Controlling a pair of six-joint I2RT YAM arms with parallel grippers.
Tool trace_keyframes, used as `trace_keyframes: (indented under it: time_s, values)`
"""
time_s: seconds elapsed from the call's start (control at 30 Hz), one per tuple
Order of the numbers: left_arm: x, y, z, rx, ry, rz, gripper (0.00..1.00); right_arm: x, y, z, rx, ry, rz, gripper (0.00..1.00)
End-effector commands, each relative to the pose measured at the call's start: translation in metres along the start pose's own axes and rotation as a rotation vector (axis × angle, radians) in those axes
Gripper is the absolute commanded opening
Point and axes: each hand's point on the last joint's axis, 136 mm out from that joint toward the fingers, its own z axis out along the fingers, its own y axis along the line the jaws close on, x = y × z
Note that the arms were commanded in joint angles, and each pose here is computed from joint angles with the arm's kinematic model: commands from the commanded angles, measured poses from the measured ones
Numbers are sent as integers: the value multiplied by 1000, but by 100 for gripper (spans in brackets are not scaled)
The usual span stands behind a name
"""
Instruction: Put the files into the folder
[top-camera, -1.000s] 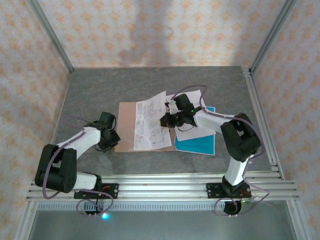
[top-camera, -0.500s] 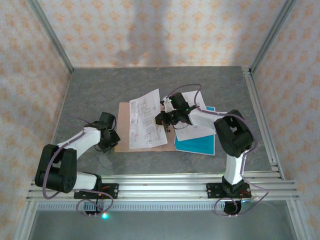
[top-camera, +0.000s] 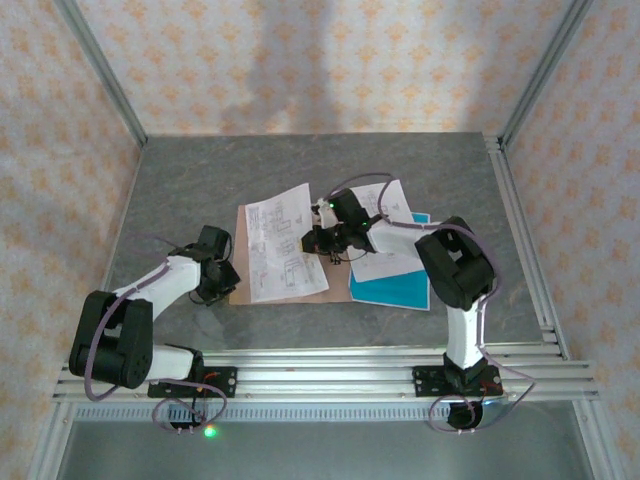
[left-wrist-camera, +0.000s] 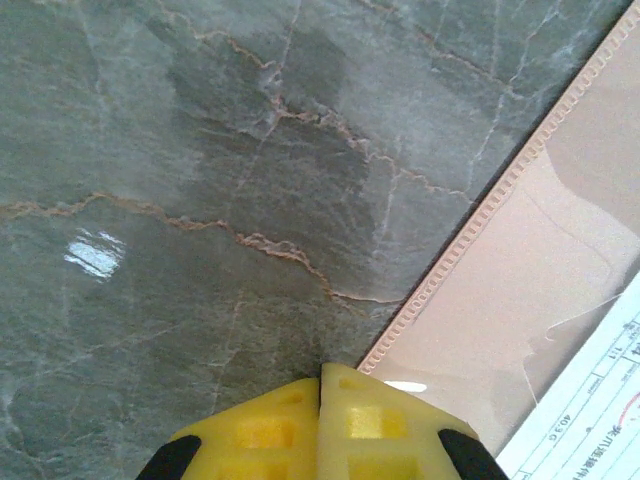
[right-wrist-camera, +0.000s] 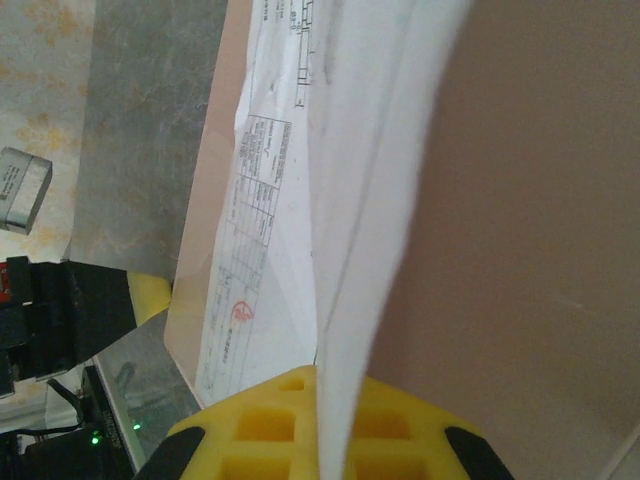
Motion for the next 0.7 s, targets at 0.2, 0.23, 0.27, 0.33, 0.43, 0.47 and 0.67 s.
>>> trace_keyframes:
  time_s: [0.2, 0.23, 0.27, 0.33, 0.43, 0.47, 0.67]
  values:
    - [7, 15, 7, -40, 6, -34, 0, -17, 7, 15, -21, -58, 12, 0]
    - [6, 15, 7, -39, 5, -37, 0, -16, 5, 15, -14, -61, 16, 0]
    - [6, 15, 7, -37, 5, -38, 0, -17, 3, 15, -9, -64, 19, 0]
    - [7, 15, 7, -36, 6, -39, 0, -17, 5, 15, -18, -60, 18, 0]
    - [7, 15, 7, -37, 5, -37, 0, -14, 8, 17, -30, -47, 15, 0]
    - [7, 16, 7, -38, 4, -39, 0, -14, 8, 18, -30, -46, 14, 0]
    - [8, 16, 9, -33, 5, -50, 0, -8, 6, 23, -28, -49, 33, 0]
